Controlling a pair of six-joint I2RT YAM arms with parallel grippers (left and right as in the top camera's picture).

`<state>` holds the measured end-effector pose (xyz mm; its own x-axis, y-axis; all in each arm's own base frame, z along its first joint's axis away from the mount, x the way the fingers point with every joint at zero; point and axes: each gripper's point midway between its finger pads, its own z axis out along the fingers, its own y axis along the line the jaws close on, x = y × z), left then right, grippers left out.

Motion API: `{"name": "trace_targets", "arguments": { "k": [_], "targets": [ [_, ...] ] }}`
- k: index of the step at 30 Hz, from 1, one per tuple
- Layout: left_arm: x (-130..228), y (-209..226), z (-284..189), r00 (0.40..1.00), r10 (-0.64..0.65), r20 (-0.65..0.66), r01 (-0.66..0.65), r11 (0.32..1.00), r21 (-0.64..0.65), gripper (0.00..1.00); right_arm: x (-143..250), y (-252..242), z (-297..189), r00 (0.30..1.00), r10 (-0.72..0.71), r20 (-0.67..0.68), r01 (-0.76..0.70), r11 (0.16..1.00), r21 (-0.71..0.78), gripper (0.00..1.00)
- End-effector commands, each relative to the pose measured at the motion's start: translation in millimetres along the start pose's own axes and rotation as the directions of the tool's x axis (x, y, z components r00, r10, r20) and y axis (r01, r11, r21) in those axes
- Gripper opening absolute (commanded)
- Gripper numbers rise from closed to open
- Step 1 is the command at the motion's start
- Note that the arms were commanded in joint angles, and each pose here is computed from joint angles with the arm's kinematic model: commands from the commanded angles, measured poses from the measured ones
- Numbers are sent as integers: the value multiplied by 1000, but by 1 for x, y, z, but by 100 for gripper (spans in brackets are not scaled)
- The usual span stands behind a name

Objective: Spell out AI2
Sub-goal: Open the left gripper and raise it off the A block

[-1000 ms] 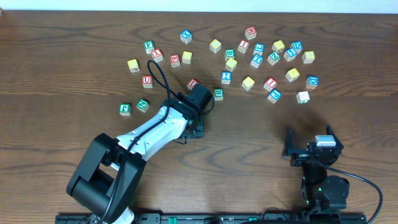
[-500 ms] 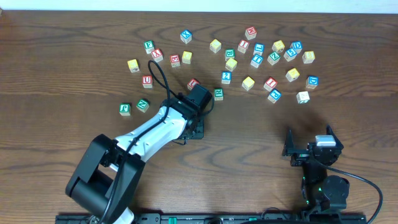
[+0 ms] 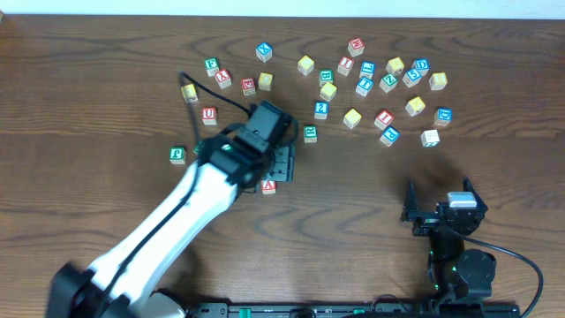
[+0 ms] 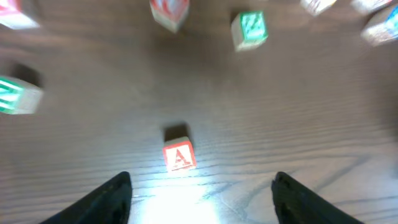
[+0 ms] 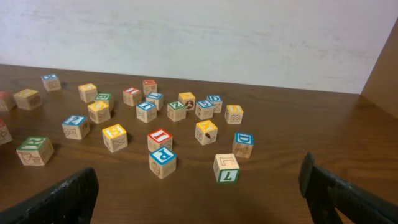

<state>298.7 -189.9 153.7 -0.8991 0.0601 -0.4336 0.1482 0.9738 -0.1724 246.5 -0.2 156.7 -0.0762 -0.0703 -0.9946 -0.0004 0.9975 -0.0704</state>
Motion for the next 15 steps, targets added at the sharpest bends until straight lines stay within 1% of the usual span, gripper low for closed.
{"name": "trace_targets", "arguments": {
  "k": [1, 5, 7, 8, 12, 15],
  "targets": [
    [-22, 16, -39, 991, 47, 122, -44, 998, -35, 76, 0, -2, 0, 1000, 10, 0, -10, 1000, 7, 99],
    [-28, 34, -71, 979, 63, 192, -56, 997, -44, 85, 0, -2, 0, 1000, 10, 0, -10, 1000, 7, 99],
    [-28, 44, -83, 975, 73, 211, -62, 996, -57, 87, 0, -2, 0, 1000, 10, 0, -10, 1000, 8, 99],
    [-28, 51, -89, 972, 77, 221, -64, 996, -67, 93, 0, -2, 0, 1000, 10, 0, -10, 1000, 7, 99],
    [-29, 72, -102, 969, 40, 245, -17, 995, -95, 94, 0, -3, 0, 1000, 7, 1, -7, 1000, 10, 99],
    [-31, 83, -104, 968, 12, 253, 17, 994, -110, 95, -2, -12, -1, 999, -43, 8, 42, 997, 63, 99]
  ]
}}
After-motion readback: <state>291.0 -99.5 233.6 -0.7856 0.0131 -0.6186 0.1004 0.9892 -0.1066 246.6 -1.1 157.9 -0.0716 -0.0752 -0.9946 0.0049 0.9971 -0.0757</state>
